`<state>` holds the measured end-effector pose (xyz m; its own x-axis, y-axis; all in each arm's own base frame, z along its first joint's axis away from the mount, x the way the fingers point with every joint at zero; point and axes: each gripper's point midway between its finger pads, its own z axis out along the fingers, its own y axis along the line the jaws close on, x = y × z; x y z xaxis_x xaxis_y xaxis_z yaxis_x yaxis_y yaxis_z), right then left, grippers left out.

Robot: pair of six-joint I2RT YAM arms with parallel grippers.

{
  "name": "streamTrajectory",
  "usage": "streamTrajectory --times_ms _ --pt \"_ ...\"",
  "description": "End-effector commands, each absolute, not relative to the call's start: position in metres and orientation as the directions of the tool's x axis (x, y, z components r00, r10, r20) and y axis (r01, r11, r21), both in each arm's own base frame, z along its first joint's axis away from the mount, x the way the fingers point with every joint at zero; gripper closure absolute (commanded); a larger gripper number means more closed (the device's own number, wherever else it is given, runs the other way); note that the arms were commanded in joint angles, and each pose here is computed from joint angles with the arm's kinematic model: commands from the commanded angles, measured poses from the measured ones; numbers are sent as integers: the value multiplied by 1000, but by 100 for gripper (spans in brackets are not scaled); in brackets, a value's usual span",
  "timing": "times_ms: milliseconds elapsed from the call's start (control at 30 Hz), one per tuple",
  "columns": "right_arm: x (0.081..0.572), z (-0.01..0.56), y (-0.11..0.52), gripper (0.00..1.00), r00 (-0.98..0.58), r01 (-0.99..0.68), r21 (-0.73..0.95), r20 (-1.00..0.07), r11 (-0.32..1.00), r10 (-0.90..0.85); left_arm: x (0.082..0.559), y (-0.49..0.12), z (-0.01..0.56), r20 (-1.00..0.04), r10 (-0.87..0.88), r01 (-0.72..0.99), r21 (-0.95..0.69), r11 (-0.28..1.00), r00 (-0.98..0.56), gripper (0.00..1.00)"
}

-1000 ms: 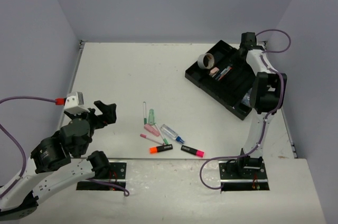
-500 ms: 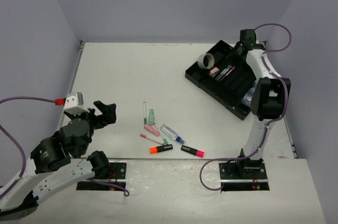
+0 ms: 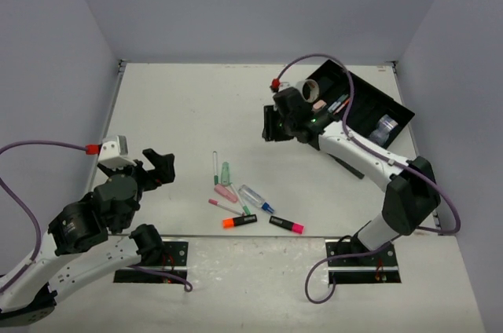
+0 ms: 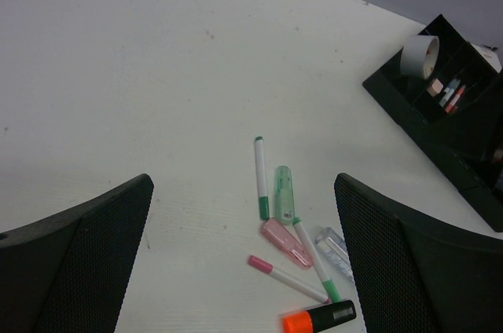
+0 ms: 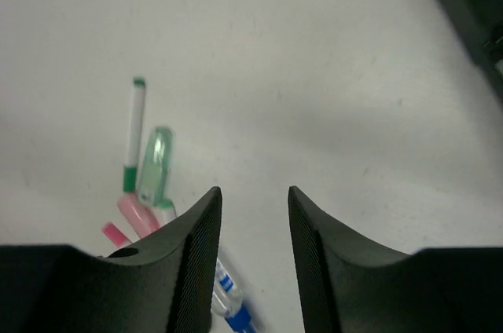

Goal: Sort the stationery into containers
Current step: Place the pen in the storage box, then pick up the pen from the center of the board.

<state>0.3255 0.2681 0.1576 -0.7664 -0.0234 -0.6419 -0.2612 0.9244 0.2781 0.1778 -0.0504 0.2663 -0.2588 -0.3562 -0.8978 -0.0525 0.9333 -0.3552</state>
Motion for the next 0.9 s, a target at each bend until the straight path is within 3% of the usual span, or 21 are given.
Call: streamTrajectory --times_ms 0,367,500,867 --pt "286 122 292 50 -748 -419 201 -629 886 -211 181 -46 273 -896 -384 -86 -375 923 -224 0" --pt "188 64 320 47 -692 -631 79 -506 771 -515 183 -53 272 -902 -360 -62 -356 933 -239 0" --pt "192 47 303 50 -716 -582 -40 -447 812 -536 183 -55 271 -904 -353 -55 -350 935 -243 0" --pt "187 22 291 60 -737 -566 -104 -379 818 -559 182 -53 273 -900 -365 -48 -364 930 -238 0"
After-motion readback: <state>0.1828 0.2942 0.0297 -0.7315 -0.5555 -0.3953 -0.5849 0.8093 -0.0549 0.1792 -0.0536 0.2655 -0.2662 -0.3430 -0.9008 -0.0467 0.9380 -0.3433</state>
